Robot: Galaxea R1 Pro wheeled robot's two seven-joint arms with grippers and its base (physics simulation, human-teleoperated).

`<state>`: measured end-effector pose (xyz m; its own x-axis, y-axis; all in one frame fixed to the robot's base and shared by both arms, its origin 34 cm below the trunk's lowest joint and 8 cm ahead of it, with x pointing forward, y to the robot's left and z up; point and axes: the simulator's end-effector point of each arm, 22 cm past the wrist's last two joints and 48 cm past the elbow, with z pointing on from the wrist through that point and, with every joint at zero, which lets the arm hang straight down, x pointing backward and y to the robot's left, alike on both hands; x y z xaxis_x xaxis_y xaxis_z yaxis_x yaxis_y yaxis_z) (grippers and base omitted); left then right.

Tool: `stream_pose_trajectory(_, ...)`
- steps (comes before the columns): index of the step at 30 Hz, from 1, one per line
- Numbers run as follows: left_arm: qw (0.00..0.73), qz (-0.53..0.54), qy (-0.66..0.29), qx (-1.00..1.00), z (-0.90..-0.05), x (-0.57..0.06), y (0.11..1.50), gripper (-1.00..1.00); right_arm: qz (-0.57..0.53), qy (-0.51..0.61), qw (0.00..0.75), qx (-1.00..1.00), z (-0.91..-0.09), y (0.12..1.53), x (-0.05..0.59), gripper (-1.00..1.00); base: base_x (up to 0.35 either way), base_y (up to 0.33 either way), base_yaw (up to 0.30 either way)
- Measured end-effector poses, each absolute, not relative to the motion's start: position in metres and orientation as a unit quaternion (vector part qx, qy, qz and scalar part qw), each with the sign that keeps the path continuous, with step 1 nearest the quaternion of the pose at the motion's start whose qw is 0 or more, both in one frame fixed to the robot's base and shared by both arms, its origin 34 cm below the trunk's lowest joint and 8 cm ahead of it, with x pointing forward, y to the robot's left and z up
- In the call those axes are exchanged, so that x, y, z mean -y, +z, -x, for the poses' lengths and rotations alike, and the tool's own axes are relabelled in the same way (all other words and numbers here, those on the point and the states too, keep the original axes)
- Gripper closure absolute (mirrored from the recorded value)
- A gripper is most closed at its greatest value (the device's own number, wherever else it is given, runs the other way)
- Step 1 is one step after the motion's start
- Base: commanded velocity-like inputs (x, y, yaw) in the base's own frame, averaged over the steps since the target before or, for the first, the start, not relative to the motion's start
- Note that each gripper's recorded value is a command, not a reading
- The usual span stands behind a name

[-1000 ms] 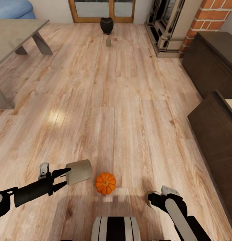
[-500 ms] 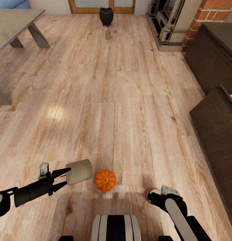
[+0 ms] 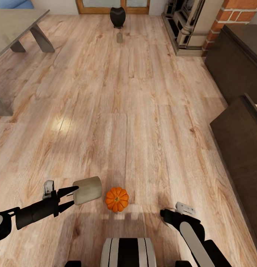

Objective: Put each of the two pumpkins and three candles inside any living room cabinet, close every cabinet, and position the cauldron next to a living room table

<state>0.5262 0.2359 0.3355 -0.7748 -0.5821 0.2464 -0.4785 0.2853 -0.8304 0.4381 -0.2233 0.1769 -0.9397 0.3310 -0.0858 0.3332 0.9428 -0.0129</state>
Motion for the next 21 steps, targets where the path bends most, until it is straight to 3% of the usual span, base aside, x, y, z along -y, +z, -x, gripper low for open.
stream_pose_trajectory(21, 0.031, 0.345, -0.489, -0.801, -0.517, -0.235, 0.311, 1.0, -0.168, -0.022, 0.015, -0.985, -0.419, 0.156, 0.226, -1.0, 0.0, 0.0, 0.0)
